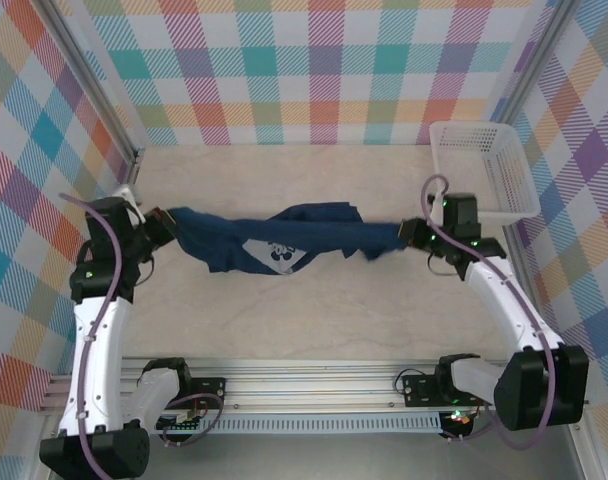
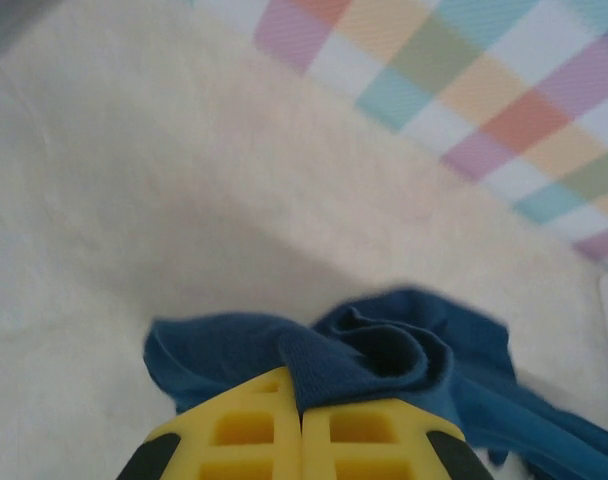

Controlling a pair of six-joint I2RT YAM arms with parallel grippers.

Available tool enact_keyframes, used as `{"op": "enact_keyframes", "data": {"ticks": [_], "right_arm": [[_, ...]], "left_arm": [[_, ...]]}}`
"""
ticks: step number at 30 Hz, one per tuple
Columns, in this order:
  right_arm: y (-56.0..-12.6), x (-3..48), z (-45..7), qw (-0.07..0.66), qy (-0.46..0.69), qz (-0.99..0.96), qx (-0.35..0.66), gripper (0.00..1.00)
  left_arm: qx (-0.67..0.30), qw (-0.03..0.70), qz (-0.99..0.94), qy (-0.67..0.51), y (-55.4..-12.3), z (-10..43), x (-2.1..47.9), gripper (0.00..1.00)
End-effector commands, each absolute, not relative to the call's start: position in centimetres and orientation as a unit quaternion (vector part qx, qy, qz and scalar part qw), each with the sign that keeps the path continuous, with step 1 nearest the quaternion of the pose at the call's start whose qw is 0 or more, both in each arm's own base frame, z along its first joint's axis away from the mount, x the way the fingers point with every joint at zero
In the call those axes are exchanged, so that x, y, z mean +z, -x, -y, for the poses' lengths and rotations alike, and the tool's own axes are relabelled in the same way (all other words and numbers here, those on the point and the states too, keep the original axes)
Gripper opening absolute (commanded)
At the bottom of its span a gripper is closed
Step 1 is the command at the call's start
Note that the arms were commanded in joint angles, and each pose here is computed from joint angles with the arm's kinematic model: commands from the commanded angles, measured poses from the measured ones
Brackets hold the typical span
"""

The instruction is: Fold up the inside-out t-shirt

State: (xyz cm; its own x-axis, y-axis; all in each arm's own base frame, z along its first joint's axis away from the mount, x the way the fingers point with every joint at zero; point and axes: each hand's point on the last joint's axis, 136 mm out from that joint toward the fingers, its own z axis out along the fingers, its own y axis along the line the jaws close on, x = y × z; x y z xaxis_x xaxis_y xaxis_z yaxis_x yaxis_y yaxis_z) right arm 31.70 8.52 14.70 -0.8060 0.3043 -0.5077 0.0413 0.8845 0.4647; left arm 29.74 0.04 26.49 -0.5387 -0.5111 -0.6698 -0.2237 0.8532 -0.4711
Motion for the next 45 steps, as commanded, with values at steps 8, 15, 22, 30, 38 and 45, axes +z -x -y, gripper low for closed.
{"op": "enact_keyframes", "data": {"ticks": [8,15,22,30,38,45], "right_arm": [[-30.0,9.3,-12.5,0.194,-0.083,-0.947,0.24,0.4],[-26.7,4.5,-12.3,0.14,-0.091,-0.973,0.162,0.62],[-28.5,2.6,-12.7,0.143,-0.089,-0.976,0.138,0.52],[-27.9,9.9,-11.0,0.203,-0.046,-0.972,0.11,0.0],[-24.2,21.2,-9.6,0.275,0.002,-0.953,0.124,0.0],[-26.2,23.8,-9.8,0.293,0.044,-0.95,0.101,0.0]], "left_arm": [[-0.268,0.334,-0.883,0.191,-29.9,3.8,21.3,0.0],[-0.266,0.346,-0.88,0.188,-30.3,3.8,21.9,0.0],[-0.271,0.348,-0.879,0.183,-30.7,4.1,22.3,0.0],[-0.269,0.398,-0.858,0.182,-30.2,3.7,26.8,0.0],[-0.214,0.532,-0.797,0.189,-27.8,1.2,37.1,0.0],[-0.186,0.55,-0.791,0.194,-27.7,0.2,38.7,0.0]]}}
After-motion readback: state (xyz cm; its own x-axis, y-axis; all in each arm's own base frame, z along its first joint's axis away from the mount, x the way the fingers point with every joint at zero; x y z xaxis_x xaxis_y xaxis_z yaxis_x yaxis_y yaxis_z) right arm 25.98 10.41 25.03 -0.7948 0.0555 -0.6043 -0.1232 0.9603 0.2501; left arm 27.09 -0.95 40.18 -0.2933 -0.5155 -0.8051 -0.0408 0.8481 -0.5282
